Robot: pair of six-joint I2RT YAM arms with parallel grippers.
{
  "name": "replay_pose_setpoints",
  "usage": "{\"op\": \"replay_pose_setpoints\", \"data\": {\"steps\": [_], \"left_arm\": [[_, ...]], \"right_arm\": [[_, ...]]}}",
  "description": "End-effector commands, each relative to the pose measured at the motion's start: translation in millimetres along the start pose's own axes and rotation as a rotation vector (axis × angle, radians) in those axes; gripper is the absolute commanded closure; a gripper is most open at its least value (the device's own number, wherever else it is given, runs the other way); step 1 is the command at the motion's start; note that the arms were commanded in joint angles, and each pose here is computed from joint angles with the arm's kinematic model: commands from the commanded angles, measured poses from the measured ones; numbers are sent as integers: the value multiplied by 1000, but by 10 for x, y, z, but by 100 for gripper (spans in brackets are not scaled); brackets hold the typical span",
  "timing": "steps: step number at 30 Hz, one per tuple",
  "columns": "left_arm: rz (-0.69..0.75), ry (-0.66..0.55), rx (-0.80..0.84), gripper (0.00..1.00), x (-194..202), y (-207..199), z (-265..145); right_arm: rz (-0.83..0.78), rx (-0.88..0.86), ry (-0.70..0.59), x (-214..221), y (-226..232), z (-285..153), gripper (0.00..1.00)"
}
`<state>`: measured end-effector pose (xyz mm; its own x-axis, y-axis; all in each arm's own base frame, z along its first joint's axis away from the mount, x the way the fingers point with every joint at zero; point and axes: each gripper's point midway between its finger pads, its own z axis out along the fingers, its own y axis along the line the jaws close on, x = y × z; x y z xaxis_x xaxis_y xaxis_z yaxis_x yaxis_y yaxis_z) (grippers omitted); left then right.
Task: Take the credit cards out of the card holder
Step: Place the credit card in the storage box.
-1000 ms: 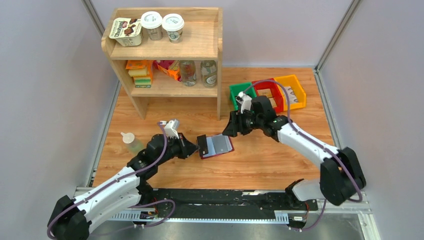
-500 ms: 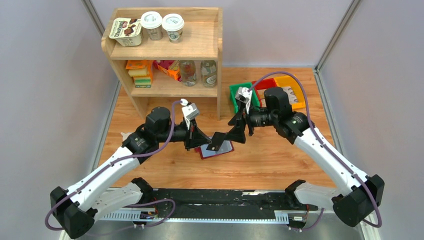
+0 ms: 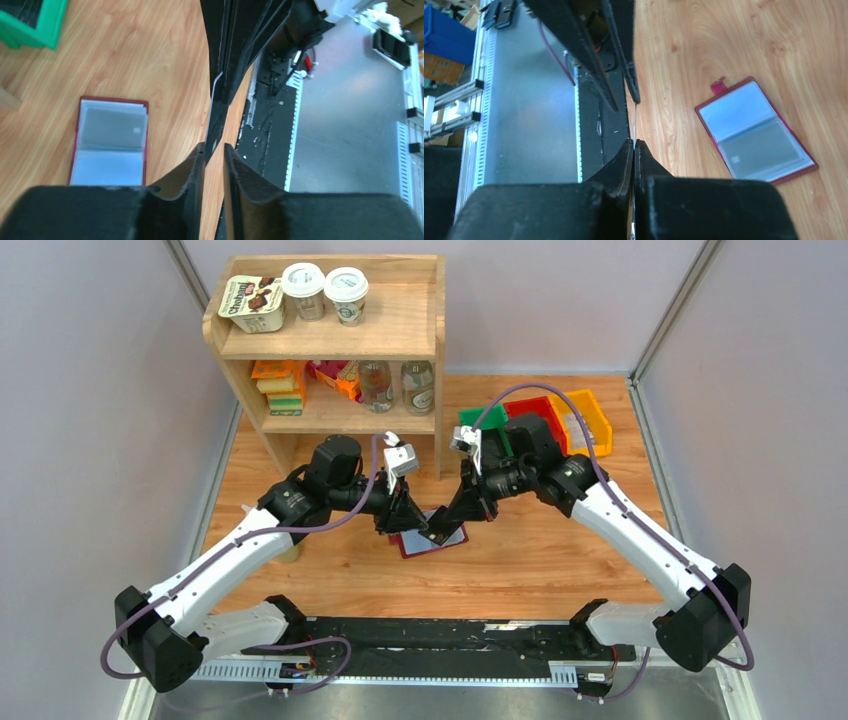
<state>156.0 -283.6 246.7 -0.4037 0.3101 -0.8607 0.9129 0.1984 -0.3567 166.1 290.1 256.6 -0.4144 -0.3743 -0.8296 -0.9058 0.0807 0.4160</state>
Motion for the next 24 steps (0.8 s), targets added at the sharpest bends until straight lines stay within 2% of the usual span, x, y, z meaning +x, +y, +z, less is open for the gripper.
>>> {"op": "replay_pose_setpoints", "data": {"steps": [1,2,3,4,6,10,14,15,17,20,24], "left_arm": [[29,-16,-219,65,-66,303,-125],[5,-16,-273,55,-45,370,-165],[-13,-10,-407,50,1,586,-249],[-45,-5,-465,43,44,658,-313],[-94,-6,-688,40,133,961,-535],[-185,-46,-921,37,294,1180,-853],[-201,-104,-996,25,418,1167,-1052],[-200,-119,-1006,17,465,1146,-1101],[-209,-141,-1020,8,539,1124,-1159],[-224,-142,-1040,3,652,1124,-1202],[-241,-144,-1016,2,685,1094,-1163]], "right_arm": [[69,182,-12,-35,-389,-109,100],[109,239,-15,-14,-525,-171,100],[162,318,-27,2,-721,-288,100],[207,381,-38,18,-877,-380,100],[326,513,-79,32,-1203,-625,100],[510,785,-120,75,-1794,-1110,100],[611,979,-160,77,-2323,-1492,100],[622,996,-163,62,-2426,-1529,100],[629,1011,-156,26,-2647,-1535,100],[665,1009,-133,44,-3011,-1436,100],[708,912,-171,-46,-3307,-1176,100]]}}
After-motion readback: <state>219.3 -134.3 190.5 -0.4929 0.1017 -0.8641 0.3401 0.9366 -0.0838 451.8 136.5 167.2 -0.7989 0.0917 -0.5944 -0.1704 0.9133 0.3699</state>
